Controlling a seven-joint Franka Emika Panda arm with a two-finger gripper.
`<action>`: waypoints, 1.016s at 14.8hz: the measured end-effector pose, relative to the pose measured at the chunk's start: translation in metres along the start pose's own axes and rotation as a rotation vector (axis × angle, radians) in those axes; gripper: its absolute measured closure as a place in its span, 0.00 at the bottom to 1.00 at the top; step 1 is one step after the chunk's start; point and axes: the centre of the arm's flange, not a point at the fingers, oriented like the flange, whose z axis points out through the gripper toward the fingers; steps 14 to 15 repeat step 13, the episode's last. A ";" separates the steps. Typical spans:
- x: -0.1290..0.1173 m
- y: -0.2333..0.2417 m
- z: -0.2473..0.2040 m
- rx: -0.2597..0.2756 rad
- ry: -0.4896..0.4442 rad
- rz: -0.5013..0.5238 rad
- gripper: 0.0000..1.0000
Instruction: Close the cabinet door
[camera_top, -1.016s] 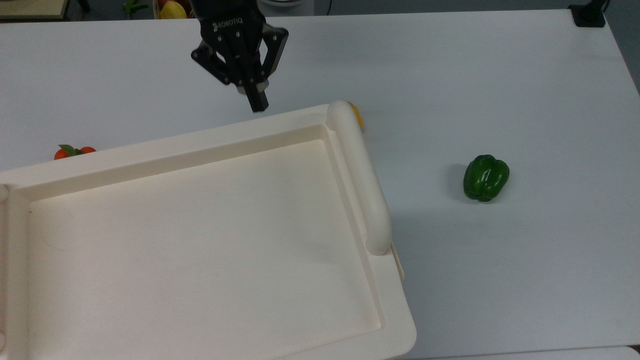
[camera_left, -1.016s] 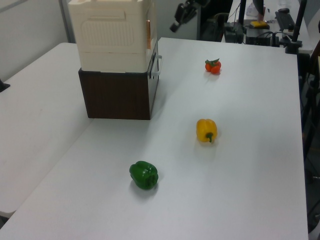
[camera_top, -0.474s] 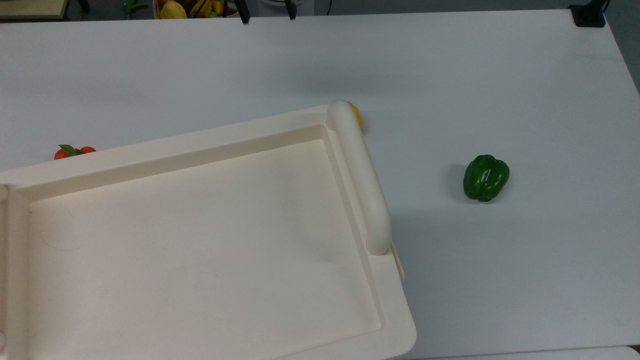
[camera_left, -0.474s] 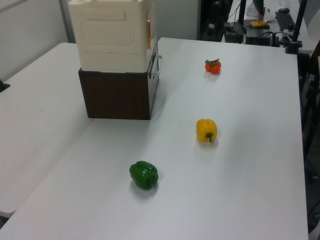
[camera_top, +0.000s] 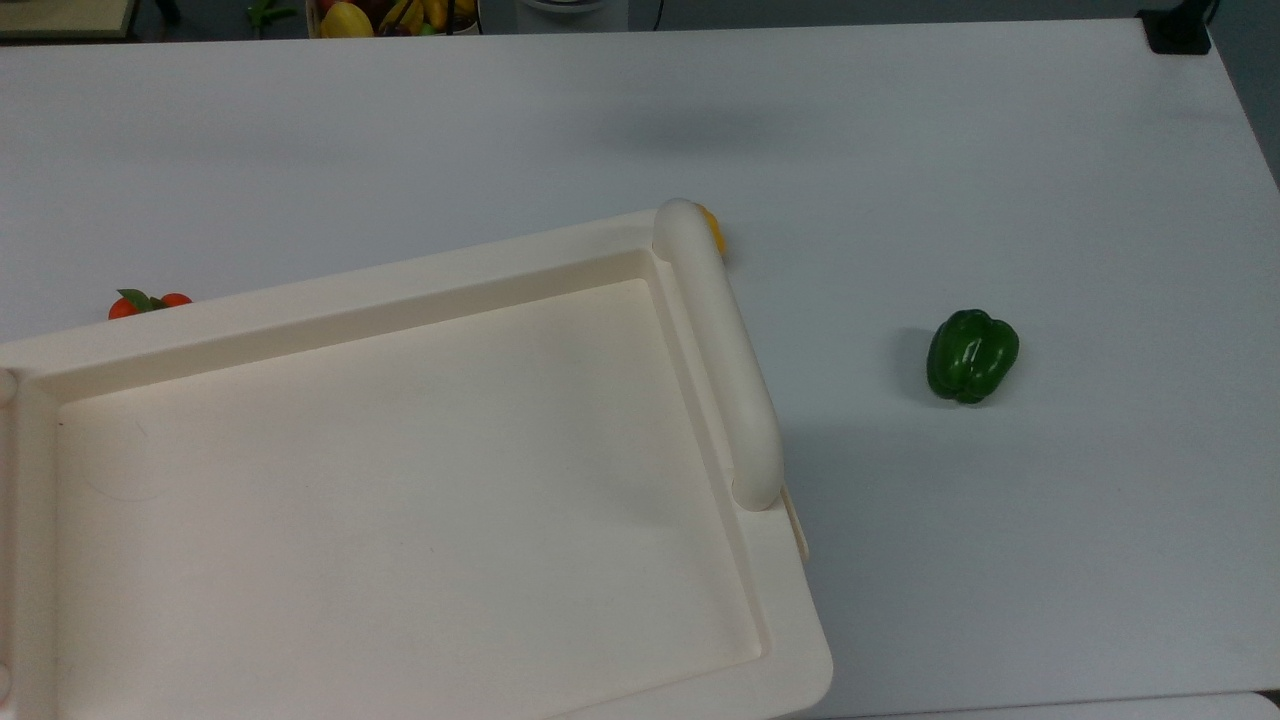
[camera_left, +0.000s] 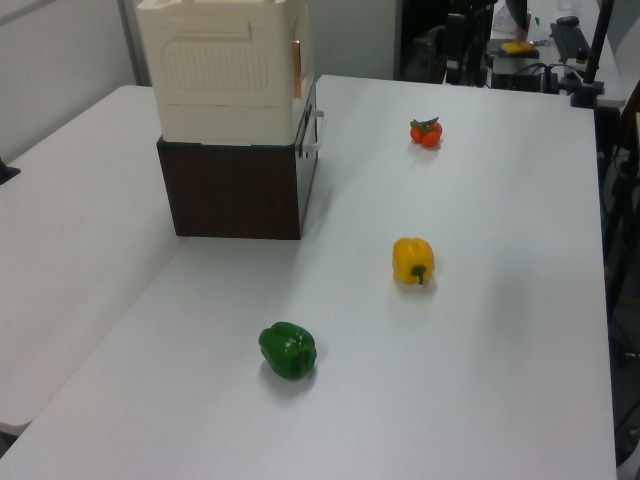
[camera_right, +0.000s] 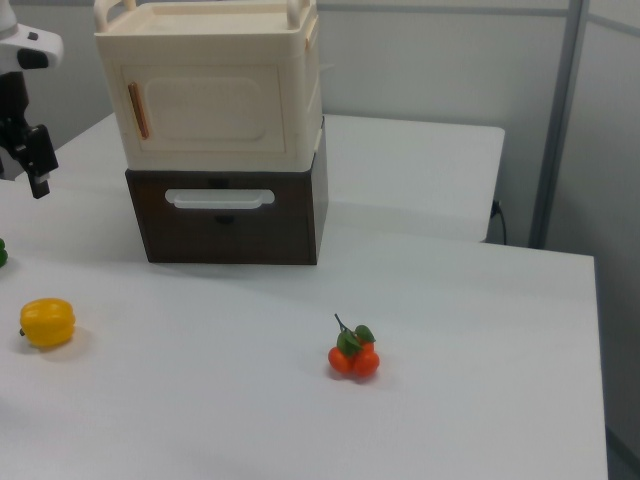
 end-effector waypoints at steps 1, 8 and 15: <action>0.000 -0.002 0.001 -0.010 0.000 -0.003 0.00; 0.012 0.004 0.015 -0.064 0.036 -0.094 0.00; 0.016 0.014 0.017 -0.068 0.040 -0.145 0.00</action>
